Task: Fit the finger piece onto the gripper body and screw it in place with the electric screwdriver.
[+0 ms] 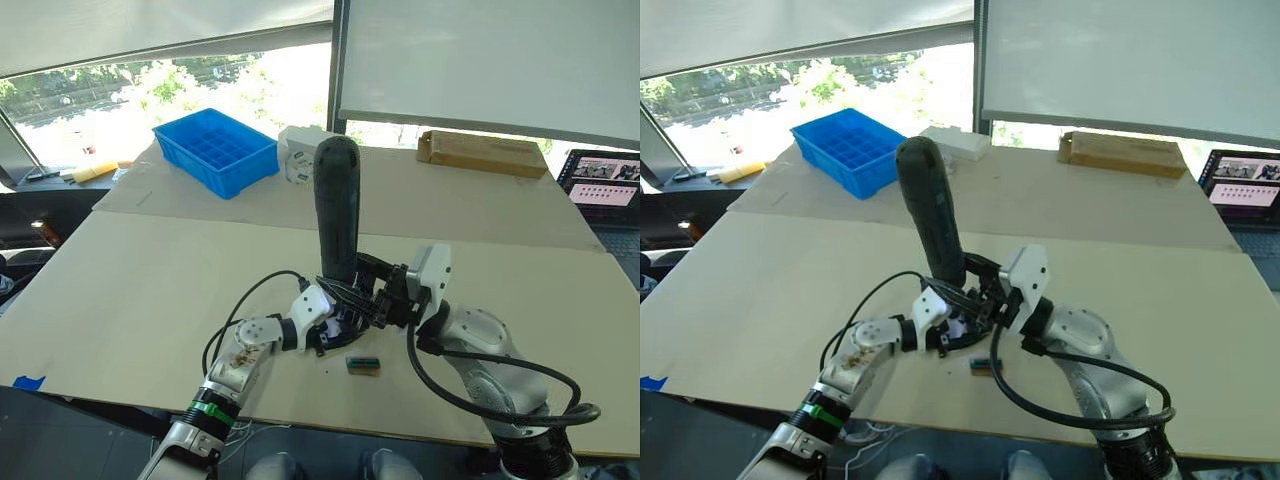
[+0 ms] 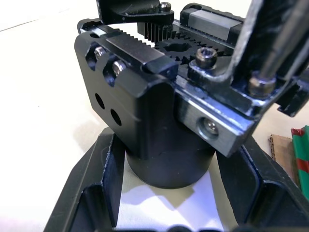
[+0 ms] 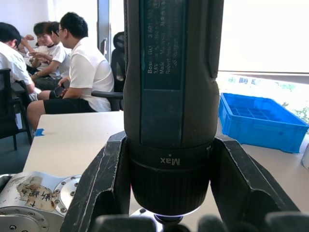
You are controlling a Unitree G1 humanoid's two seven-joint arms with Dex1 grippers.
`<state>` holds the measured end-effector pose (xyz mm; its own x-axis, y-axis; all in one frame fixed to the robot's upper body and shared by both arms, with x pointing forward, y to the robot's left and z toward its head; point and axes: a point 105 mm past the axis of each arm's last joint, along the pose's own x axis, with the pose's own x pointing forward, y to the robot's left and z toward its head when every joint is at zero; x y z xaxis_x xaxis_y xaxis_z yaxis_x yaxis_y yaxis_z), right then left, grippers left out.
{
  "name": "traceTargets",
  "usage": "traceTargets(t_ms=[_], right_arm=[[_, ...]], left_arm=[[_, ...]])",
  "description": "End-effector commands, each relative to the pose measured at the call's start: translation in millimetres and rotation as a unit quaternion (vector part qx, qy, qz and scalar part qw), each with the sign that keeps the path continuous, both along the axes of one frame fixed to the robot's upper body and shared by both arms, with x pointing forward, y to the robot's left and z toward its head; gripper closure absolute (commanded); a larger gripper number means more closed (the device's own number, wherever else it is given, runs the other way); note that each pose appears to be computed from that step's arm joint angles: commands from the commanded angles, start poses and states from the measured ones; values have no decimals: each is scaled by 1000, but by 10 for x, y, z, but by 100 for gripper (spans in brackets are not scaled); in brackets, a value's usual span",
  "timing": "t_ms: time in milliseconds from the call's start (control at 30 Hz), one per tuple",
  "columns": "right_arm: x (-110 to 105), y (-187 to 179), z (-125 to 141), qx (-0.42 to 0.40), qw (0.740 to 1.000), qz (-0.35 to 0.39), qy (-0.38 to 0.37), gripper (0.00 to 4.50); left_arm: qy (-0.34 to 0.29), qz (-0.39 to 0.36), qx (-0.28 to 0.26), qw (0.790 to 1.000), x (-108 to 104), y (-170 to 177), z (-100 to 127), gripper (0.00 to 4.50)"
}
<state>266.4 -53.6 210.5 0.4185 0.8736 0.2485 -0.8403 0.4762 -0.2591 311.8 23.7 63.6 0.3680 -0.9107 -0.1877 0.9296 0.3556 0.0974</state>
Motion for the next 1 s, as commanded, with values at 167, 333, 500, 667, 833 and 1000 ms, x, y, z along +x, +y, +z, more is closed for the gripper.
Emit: traceTargets(t_ms=[167, 333, 500, 667, 833, 1000], right_arm=[[-257, -128, 597, 59, 991, 68, -98, 261], [-350, -139, 703, 65, 988, 80, -112, 261], [-450, -165, 845, 70, 987, 84, -121, 261], [-608, -273, 942, 60, 989, 85, -106, 261], [-669, -507, 1018, 40, 995, 48, -80, 261], [-659, -955, 972, 3, 1000, -17, 1, 261]], left_arm=[[25, 16, 18, 999, 23, -5, -181, 224], [23, 30, 12, 999, 72, -17, -190, 224], [24, 37, 5, 999, 112, -27, -184, 224], [19, 41, -4, 999, 128, 40, -140, 34], [7, 42, 10, 999, 115, 317, -104, 2], [15, 49, 7, 999, 86, 761, -9, 2]])
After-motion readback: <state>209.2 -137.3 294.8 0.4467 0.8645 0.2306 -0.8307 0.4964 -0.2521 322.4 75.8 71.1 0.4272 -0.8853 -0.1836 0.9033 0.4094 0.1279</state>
